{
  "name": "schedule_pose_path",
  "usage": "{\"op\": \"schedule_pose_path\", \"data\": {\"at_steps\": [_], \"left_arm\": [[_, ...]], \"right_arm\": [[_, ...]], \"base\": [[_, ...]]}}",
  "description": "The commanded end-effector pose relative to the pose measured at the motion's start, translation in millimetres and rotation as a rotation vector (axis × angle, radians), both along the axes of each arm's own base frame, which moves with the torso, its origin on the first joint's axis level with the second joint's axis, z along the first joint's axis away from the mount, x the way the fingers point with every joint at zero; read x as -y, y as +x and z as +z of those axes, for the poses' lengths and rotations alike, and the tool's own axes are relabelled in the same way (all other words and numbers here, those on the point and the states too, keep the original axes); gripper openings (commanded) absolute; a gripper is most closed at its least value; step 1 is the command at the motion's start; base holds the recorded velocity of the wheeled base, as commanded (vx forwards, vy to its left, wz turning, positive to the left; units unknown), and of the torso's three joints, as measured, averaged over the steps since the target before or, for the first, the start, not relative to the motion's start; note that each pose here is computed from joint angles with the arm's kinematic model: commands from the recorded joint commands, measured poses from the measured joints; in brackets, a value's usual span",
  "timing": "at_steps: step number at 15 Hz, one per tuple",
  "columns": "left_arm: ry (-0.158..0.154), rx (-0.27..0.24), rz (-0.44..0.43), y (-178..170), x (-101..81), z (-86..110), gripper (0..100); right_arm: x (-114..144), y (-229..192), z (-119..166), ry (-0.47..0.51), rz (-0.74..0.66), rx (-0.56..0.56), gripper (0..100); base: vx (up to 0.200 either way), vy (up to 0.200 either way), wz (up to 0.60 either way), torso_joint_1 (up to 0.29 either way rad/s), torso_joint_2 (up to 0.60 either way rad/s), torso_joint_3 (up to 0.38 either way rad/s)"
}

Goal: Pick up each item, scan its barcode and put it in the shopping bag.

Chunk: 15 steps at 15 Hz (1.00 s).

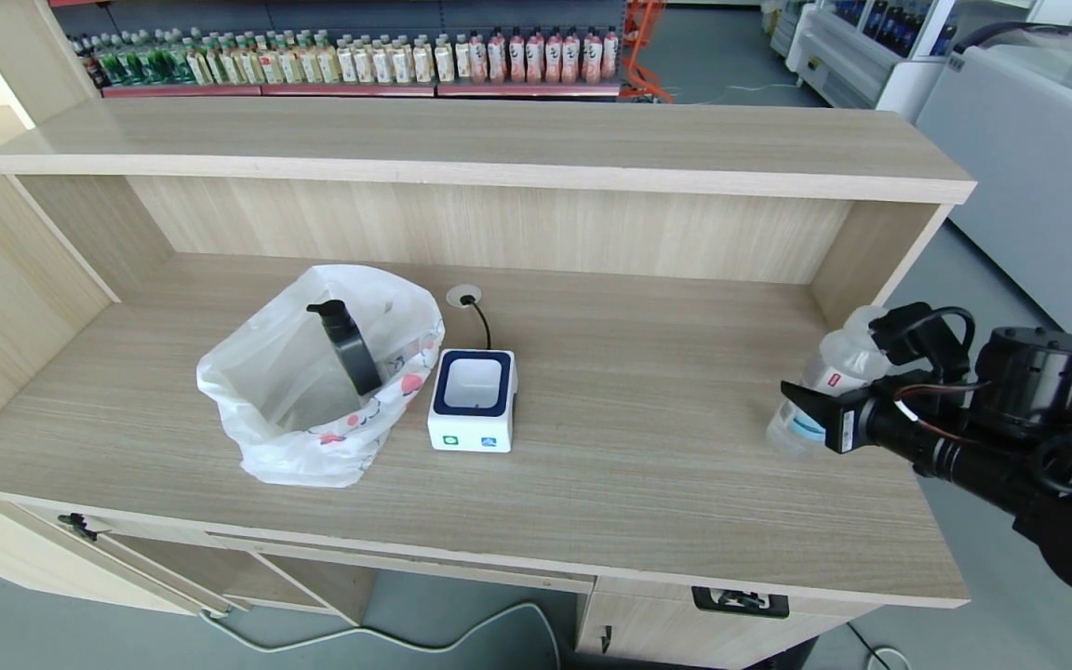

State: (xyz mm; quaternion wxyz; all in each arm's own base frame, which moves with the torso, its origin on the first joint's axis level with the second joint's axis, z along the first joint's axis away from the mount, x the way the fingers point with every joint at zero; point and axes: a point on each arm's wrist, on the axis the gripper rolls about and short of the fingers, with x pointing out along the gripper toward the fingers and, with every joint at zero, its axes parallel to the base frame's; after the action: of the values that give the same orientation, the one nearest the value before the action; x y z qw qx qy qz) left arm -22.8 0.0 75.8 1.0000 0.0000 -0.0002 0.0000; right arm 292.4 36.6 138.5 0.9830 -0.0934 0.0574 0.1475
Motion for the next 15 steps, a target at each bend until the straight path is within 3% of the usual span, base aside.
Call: {"op": "schedule_pose_path", "data": {"at_steps": [1,4,6,10,15], "left_arm": [[0.000,-0.002,0.000,0,0.0,-0.3,100],[0.000,0.000,0.000,0,0.0,-0.2,100],[0.000,0.000,0.000,0,0.0,-0.2,100],[0.000,0.001,0.000,0,0.0,0.3,100],[0.000,0.000,0.000,0,0.0,-0.2,100]], "right_arm": [[11,-22,58,0.114,0.052,0.109,0],[-1,-74,134,0.393,0.403,0.046,0],[-17,-113,165,0.436,0.611,-0.026,0],[-45,-144,165,0.432,0.822,-0.071,0],[-59,-167,170,0.418,1.065,-0.086,0]], "base": [[0.000,0.000,0.00,0.000,0.00,0.000],[0.000,0.000,0.00,0.000,0.00,0.000],[0.000,0.000,0.00,0.000,0.00,0.000],[0.000,0.000,0.00,0.000,0.00,0.000],[0.000,0.000,0.00,0.000,0.00,0.000]]}}
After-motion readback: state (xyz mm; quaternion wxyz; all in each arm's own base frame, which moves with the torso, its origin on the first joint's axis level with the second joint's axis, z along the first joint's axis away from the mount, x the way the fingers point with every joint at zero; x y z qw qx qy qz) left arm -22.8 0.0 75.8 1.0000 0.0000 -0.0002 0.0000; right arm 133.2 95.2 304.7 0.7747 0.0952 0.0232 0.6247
